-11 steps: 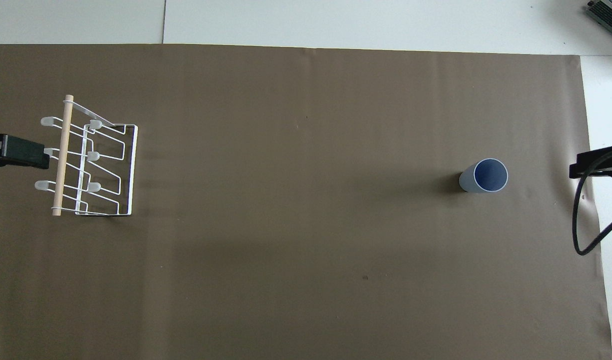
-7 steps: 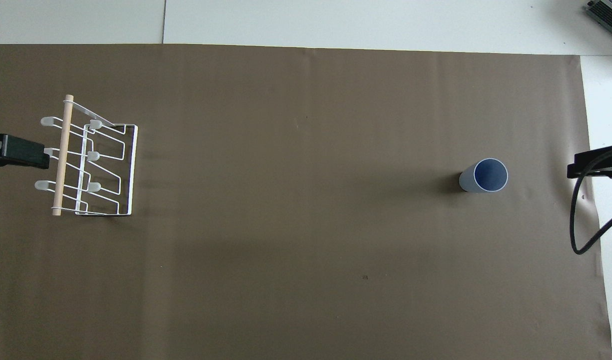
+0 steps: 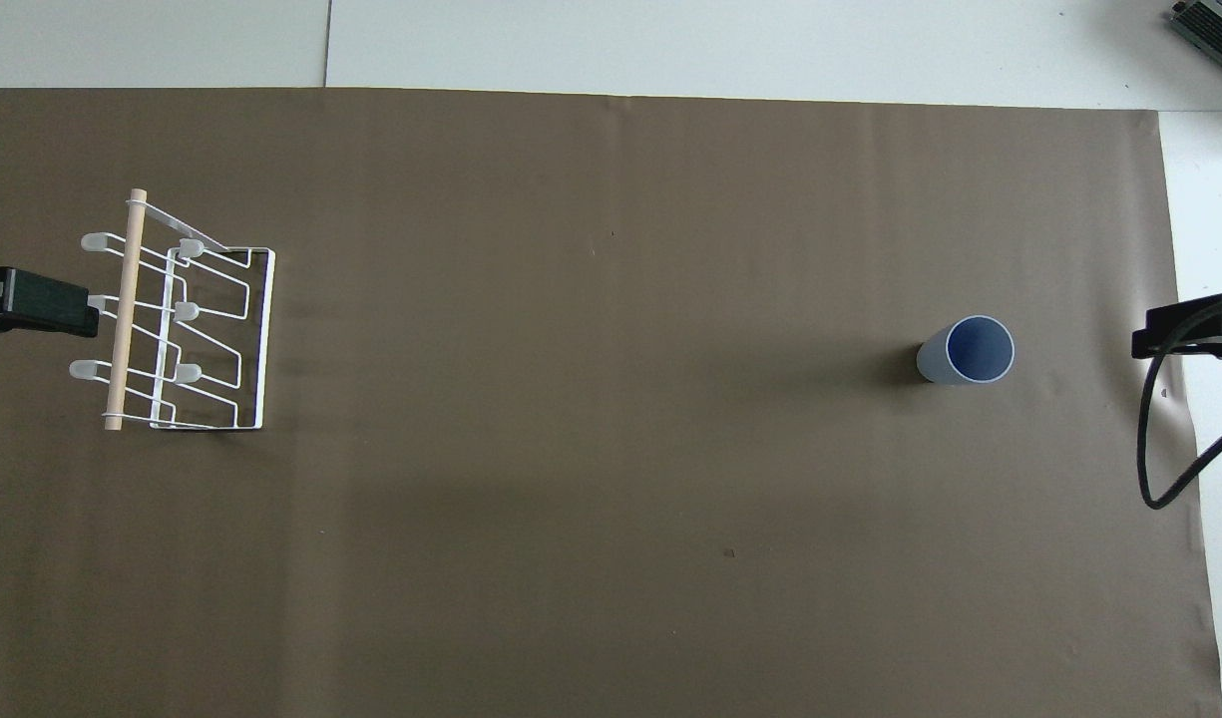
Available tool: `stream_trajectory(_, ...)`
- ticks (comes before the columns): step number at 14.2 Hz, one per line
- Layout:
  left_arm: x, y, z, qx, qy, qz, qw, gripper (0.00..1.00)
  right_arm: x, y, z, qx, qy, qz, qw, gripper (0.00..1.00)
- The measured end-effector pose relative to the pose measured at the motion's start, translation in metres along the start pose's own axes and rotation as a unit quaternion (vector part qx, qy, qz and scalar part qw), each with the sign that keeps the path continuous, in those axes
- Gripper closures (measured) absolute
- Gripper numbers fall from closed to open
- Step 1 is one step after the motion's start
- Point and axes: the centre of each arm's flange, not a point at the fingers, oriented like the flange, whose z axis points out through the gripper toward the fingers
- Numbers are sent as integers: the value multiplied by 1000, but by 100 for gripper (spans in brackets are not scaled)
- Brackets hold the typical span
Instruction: Hang cup on cup holder
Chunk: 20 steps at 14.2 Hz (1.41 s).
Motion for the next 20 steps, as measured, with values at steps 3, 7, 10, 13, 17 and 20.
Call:
stream_trajectory(3, 0, 0, 0, 0, 0, 0, 1000, 0, -2, 1, 1, 0, -2, 1, 1000, 0)
stream_trajectory(7, 0, 0, 0, 0, 0, 0, 1000, 0, -5, 1, 6, 0, -8, 0, 1000, 0)
stream_trajectory(10, 0, 0, 0, 0, 0, 0, 1000, 0, -8, 1, 9, 0, -12, 0, 1000, 0)
stream_trajectory(13, 0, 0, 0, 0, 0, 0, 1000, 0, -10, 2, 17, 1, -8, 0, 1000, 0)
stream_trajectory(17, 0, 0, 0, 0, 0, 0, 1000, 0, -12, 3, 37, 1, -5, -7, 1000, 0)
stream_trajectory(20, 0, 0, 0, 0, 0, 0, 1000, 0, -2, 18, 55, 1, 8, -41, 999, 0)
